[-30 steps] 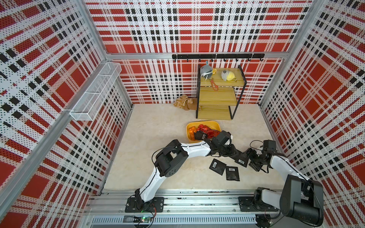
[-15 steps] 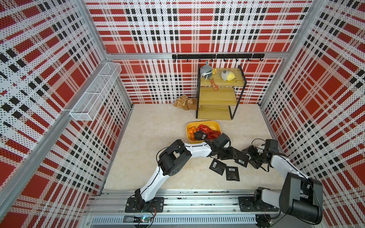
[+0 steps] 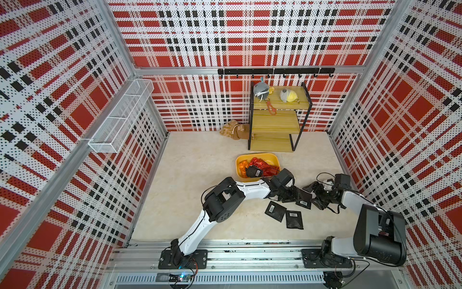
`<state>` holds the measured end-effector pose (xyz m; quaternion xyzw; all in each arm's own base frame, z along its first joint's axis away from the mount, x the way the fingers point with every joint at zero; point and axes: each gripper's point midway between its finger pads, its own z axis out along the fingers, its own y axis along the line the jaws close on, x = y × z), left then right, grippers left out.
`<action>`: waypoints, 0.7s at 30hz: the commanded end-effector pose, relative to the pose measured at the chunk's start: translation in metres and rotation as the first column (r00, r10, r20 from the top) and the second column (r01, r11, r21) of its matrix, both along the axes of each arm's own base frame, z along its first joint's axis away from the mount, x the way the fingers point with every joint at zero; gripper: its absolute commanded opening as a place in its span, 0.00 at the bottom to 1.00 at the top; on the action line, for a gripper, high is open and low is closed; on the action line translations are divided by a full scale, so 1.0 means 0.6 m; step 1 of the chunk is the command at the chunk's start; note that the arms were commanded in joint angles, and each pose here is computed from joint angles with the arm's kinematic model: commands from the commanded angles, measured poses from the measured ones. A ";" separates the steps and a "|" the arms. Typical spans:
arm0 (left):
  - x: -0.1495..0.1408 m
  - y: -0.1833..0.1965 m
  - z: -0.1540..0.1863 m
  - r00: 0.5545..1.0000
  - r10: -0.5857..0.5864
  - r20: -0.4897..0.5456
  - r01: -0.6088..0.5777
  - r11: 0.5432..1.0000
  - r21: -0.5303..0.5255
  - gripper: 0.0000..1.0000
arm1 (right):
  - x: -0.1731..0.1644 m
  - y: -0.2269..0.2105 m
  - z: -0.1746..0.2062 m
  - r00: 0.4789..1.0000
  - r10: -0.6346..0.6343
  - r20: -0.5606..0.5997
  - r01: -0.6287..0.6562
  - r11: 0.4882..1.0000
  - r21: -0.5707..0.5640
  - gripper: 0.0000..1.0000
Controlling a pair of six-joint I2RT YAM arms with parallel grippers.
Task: Put the tea bags into the storage box
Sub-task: Pick up the tea bag from the center of the board.
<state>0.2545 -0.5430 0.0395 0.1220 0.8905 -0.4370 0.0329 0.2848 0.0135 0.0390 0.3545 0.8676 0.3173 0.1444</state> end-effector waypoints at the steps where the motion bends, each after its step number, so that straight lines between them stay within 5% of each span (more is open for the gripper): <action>1: -0.005 -0.007 -0.013 1.000 -0.006 -0.010 0.006 1.000 0.008 0.55 | -0.022 0.003 -0.028 0.997 0.013 -0.070 -0.013 1.000 0.008 0.83; 10: -0.008 -0.017 0.002 1.000 -0.006 -0.010 0.005 1.000 -0.031 0.48 | -0.023 0.008 -0.027 0.998 0.020 -0.065 -0.018 0.999 0.028 0.83; 21: -0.011 -0.025 0.017 1.000 -0.001 -0.022 0.000 0.997 -0.081 0.26 | -0.019 0.010 -0.017 0.999 0.021 -0.048 -0.019 0.999 0.036 0.82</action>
